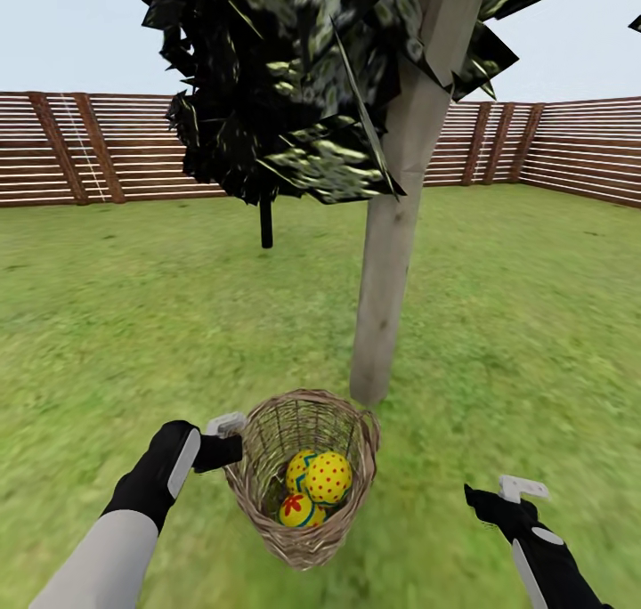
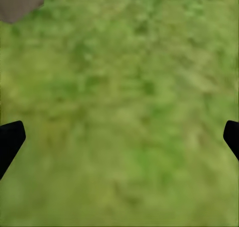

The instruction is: Take the three Easter eggs out of the wicker basket on the lawn in the garden, then place them on the lawn next to a single tree (choose any tree) so that all three eggs are next to the same tree and none are left in the basket.

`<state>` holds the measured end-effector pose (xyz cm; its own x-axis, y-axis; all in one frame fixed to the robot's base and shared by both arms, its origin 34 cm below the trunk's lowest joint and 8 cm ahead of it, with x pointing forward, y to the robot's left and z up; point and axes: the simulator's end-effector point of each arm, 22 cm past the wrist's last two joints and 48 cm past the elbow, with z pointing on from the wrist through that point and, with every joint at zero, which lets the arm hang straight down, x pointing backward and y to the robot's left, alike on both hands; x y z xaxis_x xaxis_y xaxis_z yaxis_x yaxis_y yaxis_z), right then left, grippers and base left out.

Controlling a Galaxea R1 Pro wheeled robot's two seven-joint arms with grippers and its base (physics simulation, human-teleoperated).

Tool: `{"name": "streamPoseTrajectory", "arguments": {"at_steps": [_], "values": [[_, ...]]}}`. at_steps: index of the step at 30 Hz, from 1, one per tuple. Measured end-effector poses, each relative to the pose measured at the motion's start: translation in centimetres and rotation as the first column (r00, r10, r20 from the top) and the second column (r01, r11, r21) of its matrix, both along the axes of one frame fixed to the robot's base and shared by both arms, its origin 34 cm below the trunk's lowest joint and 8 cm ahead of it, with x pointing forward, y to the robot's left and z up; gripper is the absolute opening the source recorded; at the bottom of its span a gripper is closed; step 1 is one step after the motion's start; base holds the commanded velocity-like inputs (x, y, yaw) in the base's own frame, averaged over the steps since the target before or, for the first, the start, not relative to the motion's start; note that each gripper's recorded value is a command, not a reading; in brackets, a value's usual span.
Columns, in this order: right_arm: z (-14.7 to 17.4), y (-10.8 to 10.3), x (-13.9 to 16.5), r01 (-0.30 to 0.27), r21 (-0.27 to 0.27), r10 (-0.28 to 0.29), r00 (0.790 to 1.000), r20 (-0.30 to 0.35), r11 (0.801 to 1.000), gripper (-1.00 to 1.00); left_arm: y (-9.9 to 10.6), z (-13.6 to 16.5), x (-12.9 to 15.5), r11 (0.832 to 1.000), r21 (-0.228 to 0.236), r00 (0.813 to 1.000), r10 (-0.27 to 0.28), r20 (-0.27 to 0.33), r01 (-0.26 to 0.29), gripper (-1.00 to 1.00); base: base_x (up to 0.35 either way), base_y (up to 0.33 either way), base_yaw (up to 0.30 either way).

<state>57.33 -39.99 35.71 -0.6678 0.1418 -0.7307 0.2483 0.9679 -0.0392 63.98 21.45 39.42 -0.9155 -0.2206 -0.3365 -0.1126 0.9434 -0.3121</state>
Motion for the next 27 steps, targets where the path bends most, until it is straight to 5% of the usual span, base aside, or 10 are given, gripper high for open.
{"name": "streamPoseTrajectory", "arguments": {"at_steps": [5, 27], "values": [[0.0, 0.0, 0.0, 0.000, 0.000, 0.000, 1.000, 0.000, 1.000, 1.00, 0.1, 0.1, 0.1, 1.000, 0.009, 1.000, -0.003, 0.005, 0.003, -1.00, 0.233, 0.000, 0.000], [-2.5, 0.0, -0.6, 0.000, -0.001, 0.000, 1.000, 0.000, 1.000, 1.00, -0.1, -0.7, 0.3, 1.000, -0.015, 1.000, 0.002, 0.029, -0.002, -1.00, 0.001, 0.000, 0.000]]}}
